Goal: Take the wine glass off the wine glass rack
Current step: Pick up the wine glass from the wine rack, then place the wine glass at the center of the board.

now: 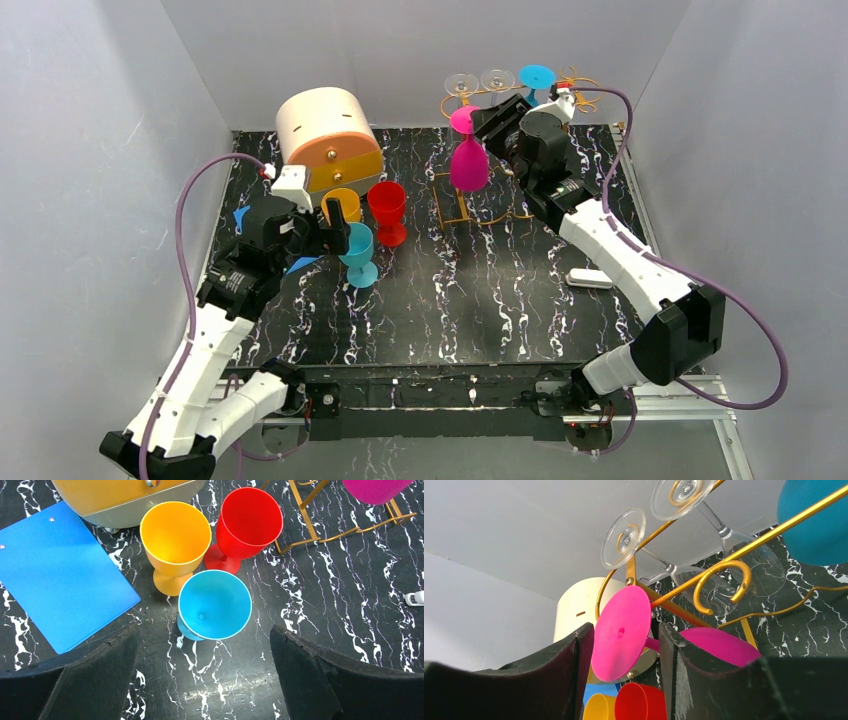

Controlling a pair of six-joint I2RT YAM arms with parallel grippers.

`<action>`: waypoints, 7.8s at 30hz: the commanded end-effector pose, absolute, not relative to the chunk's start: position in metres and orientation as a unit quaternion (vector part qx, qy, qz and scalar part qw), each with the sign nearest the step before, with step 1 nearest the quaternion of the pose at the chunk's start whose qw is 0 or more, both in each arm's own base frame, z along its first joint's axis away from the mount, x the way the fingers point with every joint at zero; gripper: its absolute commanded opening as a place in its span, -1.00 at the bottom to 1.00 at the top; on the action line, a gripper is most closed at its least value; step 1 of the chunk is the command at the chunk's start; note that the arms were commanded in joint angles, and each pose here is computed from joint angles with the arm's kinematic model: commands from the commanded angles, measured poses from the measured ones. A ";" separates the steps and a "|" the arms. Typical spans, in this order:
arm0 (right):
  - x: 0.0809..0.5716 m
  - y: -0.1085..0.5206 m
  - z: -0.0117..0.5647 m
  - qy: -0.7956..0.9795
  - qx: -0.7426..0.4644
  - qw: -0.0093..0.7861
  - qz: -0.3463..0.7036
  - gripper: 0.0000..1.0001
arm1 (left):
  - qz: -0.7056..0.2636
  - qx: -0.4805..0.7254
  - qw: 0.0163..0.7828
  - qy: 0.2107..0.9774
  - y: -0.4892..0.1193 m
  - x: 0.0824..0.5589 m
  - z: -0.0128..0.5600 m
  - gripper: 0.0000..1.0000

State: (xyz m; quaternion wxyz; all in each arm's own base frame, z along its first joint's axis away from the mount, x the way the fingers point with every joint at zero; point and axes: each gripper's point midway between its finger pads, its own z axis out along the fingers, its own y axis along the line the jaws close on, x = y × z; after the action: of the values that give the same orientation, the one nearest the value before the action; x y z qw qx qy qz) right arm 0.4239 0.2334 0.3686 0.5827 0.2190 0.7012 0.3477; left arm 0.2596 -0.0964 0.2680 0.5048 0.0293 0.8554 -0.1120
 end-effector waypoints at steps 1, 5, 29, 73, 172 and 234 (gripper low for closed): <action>0.429 0.227 0.411 0.663 0.212 0.624 0.355 0.14 | -0.093 0.016 0.525 0.846 -0.083 0.257 0.285 0.97; 0.432 0.226 0.409 0.665 0.212 0.625 0.349 0.09 | -0.090 0.010 0.521 0.849 -0.082 0.255 0.284 0.97; 0.429 0.223 0.399 0.679 0.215 0.606 0.353 -0.46 | -0.062 -0.020 0.552 0.831 -0.060 0.245 0.312 0.97; 0.423 0.231 0.382 0.704 0.198 0.564 0.384 -0.44 | -0.052 -0.014 0.542 0.839 -0.060 0.249 0.305 0.97; 0.209 0.279 0.337 0.617 -0.223 0.398 0.641 -0.97 | -0.478 0.209 0.386 0.761 -0.257 0.215 0.303 0.60; 0.157 0.285 0.293 0.643 -0.223 0.279 0.677 -0.04 | -0.546 0.258 0.370 0.706 -0.303 0.192 0.317 -1.00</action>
State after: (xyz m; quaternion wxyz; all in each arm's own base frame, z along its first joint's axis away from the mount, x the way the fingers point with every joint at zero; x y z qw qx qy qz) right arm 0.1678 0.2767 0.2715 0.2833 -0.1979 0.6754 0.6514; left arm 0.1984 -0.3002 0.3044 0.3605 0.2352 0.7282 -0.5333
